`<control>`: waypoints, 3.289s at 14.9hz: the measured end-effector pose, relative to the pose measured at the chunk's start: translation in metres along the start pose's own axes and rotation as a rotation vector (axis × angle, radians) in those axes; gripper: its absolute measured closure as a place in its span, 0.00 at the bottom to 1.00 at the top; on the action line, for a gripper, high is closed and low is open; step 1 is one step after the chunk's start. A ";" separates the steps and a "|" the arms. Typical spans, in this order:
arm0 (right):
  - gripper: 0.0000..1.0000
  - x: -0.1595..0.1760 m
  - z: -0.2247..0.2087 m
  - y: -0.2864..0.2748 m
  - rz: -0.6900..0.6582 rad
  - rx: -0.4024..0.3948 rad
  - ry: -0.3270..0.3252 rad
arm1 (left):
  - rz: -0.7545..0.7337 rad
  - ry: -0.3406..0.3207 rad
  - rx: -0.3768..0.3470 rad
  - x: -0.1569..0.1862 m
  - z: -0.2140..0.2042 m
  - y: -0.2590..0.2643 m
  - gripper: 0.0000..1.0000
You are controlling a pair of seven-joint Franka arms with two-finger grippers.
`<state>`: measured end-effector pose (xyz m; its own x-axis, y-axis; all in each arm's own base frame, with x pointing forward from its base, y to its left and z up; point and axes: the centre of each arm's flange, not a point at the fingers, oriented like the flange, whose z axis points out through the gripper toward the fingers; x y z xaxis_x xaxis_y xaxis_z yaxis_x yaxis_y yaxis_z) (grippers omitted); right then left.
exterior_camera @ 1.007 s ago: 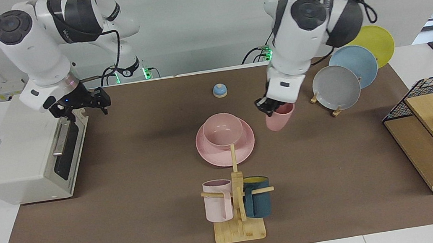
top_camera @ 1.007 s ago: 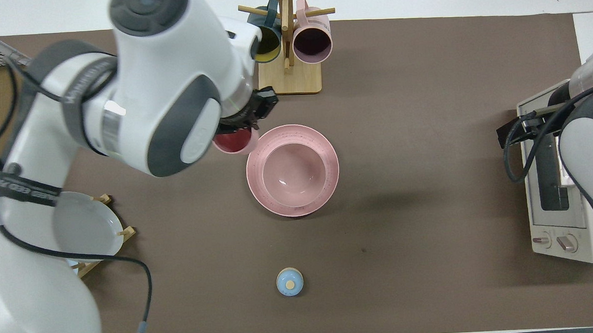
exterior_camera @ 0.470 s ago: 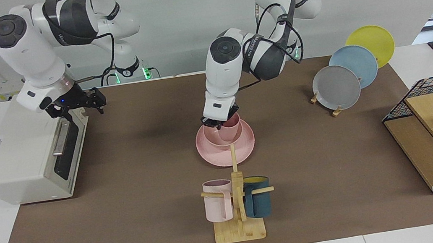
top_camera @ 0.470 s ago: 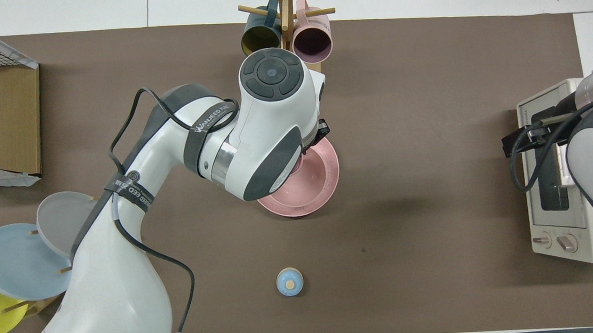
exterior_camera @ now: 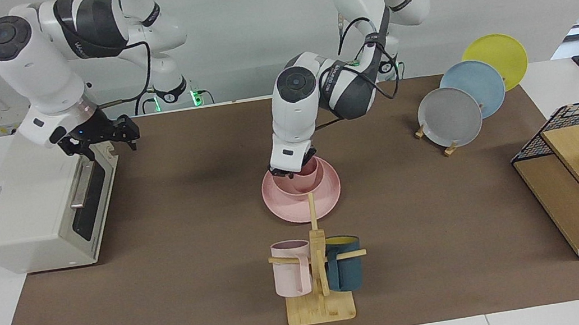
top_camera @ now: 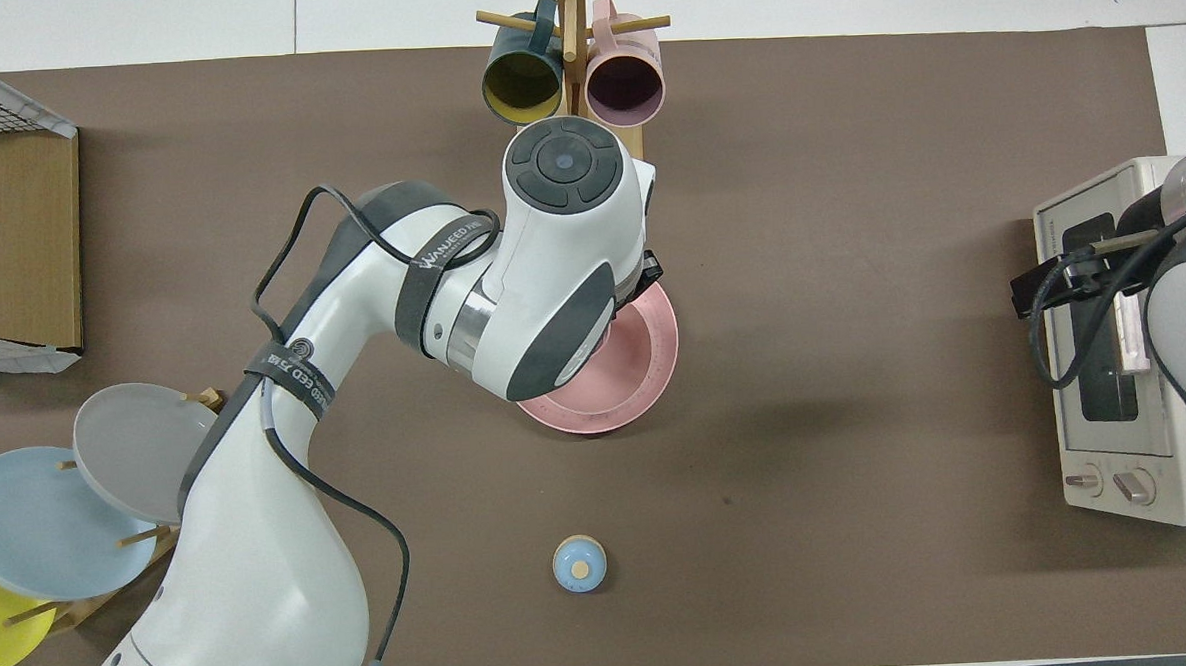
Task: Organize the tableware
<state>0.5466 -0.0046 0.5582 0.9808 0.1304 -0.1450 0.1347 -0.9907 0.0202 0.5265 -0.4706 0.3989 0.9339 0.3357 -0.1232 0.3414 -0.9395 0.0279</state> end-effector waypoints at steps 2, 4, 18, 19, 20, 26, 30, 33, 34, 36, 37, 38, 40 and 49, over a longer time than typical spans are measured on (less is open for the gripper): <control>0.00 -0.001 -0.002 0.001 0.001 0.000 0.004 | -0.001 0.000 0.001 0.000 0.004 0.000 0.96; 0.00 -0.003 -0.002 0.007 0.014 0.002 0.005 | -0.002 0.000 0.002 0.000 0.004 0.000 0.96; 0.00 -0.006 -0.005 0.020 0.030 0.005 0.011 | -0.030 0.042 -0.025 0.082 -0.187 -0.158 0.00; 0.00 -0.007 -0.006 0.020 0.031 0.005 0.013 | -0.005 0.044 -0.025 0.093 -0.211 -0.192 0.00; 0.00 -0.008 -0.007 0.020 0.031 0.005 0.016 | 0.027 0.043 -0.022 0.103 -0.231 -0.226 0.00; 0.00 -0.008 -0.009 0.016 0.024 0.003 0.019 | 0.239 0.014 -0.008 0.127 -0.266 -0.367 0.00; 0.00 -0.009 -0.009 0.019 0.028 0.004 0.019 | 0.280 0.033 0.011 0.118 -0.227 -0.377 0.00; 0.00 -0.009 -0.009 0.019 0.028 0.004 0.019 | 0.289 0.050 0.027 0.113 -0.229 -0.379 0.00; 0.00 -0.008 -0.009 0.017 0.026 0.003 0.019 | 0.292 0.051 0.035 0.111 -0.232 -0.380 0.00; 0.00 -0.008 -0.009 0.016 0.024 0.003 0.019 | 0.298 0.034 0.054 0.107 -0.245 -0.381 0.00; 0.00 -0.008 -0.010 0.017 0.024 0.003 0.020 | 0.300 0.033 0.059 0.106 -0.254 -0.381 0.00; 0.00 -0.008 -0.011 0.017 0.025 0.003 0.023 | 0.309 0.041 0.059 0.106 -0.261 -0.380 0.00; 0.00 -0.008 -0.014 0.018 0.027 0.002 0.029 | 0.339 0.047 0.058 0.108 -0.264 -0.378 0.00; 0.00 -0.008 -0.025 0.018 0.028 -0.002 0.052 | 0.360 0.021 0.066 0.114 -0.249 -0.371 0.00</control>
<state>0.5447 -0.0225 0.5845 0.9902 0.1042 -0.0924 0.1070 -0.9939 0.0252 0.5326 -0.0672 0.6217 0.9952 -0.0162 -0.0969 -0.0161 -0.9999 0.0014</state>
